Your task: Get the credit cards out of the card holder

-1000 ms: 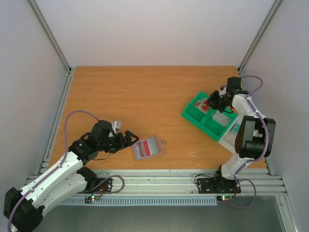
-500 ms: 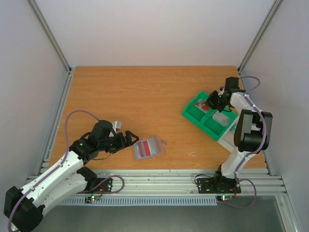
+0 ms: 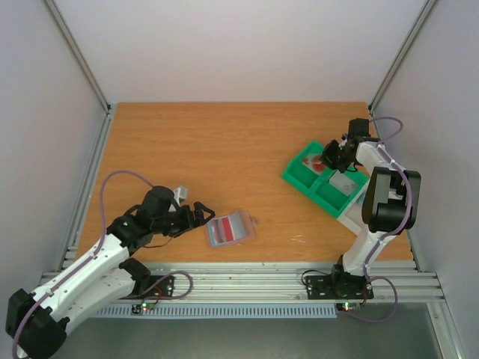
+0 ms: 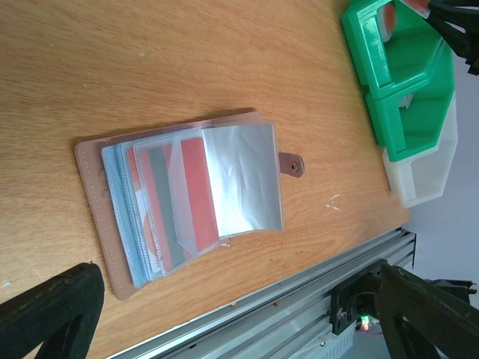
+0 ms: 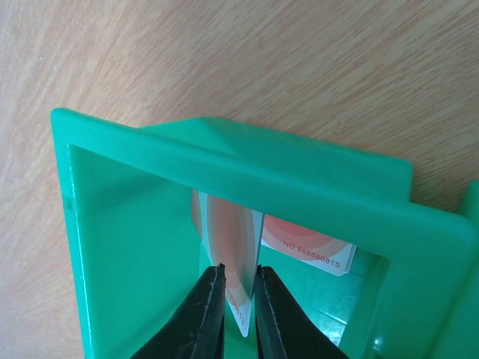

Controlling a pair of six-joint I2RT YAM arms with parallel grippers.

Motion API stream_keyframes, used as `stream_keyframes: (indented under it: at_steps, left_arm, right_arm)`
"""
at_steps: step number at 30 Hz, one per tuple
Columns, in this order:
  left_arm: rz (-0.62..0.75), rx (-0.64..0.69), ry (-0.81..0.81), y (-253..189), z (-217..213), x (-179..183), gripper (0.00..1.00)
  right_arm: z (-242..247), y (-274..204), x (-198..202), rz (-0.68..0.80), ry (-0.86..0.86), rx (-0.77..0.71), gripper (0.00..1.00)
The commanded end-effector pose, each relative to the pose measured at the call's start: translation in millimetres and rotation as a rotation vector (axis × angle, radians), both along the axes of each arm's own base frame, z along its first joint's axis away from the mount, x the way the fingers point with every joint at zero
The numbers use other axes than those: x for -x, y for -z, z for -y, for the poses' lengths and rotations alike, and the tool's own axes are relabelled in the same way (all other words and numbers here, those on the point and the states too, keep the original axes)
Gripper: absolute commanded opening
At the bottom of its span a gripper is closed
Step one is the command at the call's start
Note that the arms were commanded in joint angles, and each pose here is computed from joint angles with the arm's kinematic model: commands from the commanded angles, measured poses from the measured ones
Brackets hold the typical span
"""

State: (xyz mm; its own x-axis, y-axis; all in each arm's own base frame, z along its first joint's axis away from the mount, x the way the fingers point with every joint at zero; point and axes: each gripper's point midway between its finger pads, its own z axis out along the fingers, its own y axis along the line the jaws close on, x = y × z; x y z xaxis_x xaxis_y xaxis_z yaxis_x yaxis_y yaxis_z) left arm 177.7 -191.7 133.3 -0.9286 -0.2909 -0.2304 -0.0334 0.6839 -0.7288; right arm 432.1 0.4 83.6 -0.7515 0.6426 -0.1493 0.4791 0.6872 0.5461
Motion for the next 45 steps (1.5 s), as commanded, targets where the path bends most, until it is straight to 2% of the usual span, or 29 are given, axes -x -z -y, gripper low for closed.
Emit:
stream_keyframes:
  at_steps: [1,13,22,31,37,45]
  left_arm:
    - [0.020,0.007,-0.014,-0.8,-1.5,-0.7,0.99]
    - [-0.022,-0.019,-0.024,11.0,-3.2,0.3,0.99]
    - [-0.039,-0.038,-0.031,16.7,-4.1,-1.2,0.99]
    - [-0.075,-0.022,-0.033,26.7,-0.9,0.9,0.95]
    - [-0.095,-0.027,-0.060,35.5,-2.6,-0.7,0.92]
    - [-0.133,-0.013,-0.107,47.5,-2.4,-3.8,0.83]
  right_arm:
    - [6.8,-0.4,-6.2,0.003,0.019,0.026,0.13]
    - [15.4,-11.0,2.5,-0.058,0.094,0.053,0.24]
    - [-0.6,-57.5,13.0,0.003,0.070,0.064,0.30]
    - [-68.1,-85.3,54.5,0.077,-0.139,0.002,0.33]
    - [-130.1,-98.0,102.9,0.130,-0.387,-0.013,0.34]
    - [-184.0,-106.0,166.3,0.182,-0.591,-0.072,0.34]
